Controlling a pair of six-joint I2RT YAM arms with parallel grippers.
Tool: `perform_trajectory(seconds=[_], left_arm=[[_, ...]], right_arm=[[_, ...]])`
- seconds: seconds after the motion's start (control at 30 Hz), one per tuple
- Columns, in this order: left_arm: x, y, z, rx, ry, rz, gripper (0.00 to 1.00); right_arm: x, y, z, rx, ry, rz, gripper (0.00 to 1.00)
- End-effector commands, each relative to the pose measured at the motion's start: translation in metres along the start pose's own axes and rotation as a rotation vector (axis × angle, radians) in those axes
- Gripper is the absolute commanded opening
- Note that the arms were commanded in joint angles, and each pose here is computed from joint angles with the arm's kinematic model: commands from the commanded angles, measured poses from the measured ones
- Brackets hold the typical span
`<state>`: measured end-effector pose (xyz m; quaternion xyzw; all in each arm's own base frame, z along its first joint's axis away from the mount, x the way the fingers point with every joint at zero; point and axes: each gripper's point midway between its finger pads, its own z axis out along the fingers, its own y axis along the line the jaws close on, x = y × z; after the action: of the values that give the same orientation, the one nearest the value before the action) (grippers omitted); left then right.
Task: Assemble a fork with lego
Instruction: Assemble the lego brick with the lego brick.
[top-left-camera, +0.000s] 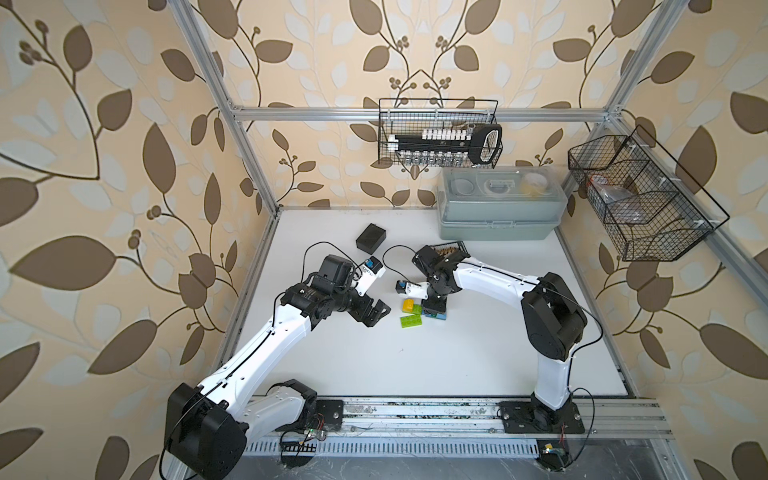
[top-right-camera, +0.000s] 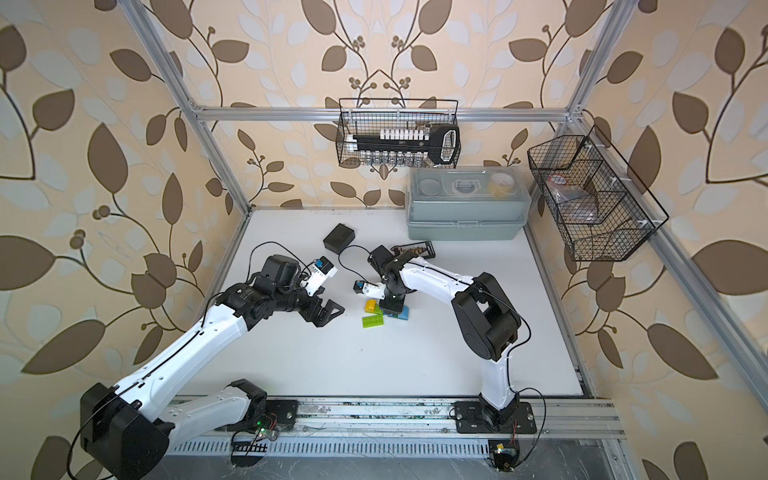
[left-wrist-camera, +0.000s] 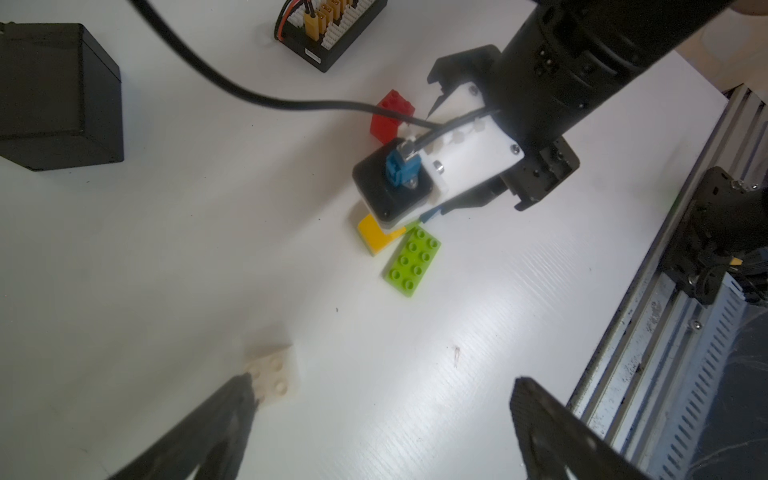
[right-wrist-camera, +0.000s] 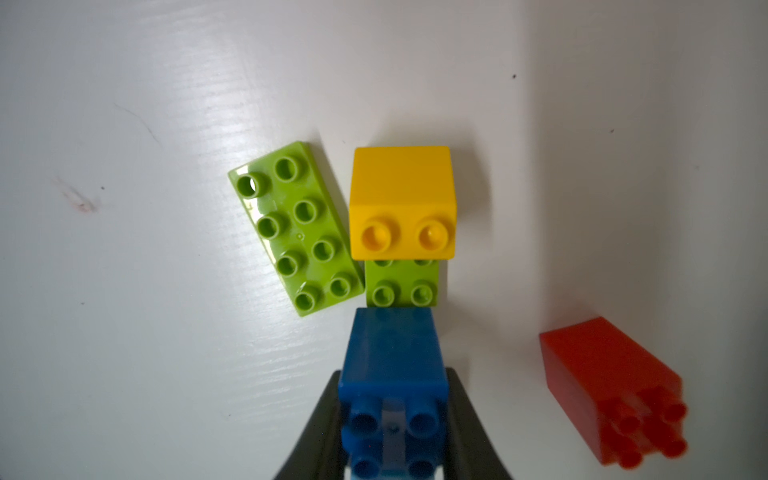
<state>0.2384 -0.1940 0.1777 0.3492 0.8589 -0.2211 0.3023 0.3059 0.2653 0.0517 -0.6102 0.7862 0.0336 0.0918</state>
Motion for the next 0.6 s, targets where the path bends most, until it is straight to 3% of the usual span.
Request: perform_trajectory(seconds=[0.0,0.57], left_arm=[[0.001,0.002,-0.007,-0.019,-0.015,0.0,0.99],[0.01,0.004,-0.012,-0.033,-0.014,-0.016,0.99]], right_arm=[[-0.009,-0.001,0.0,-0.006,-0.007,-0.014,0.0],[-0.011,-0.004,0.01,-0.004,0.026,-0.018,0.0]])
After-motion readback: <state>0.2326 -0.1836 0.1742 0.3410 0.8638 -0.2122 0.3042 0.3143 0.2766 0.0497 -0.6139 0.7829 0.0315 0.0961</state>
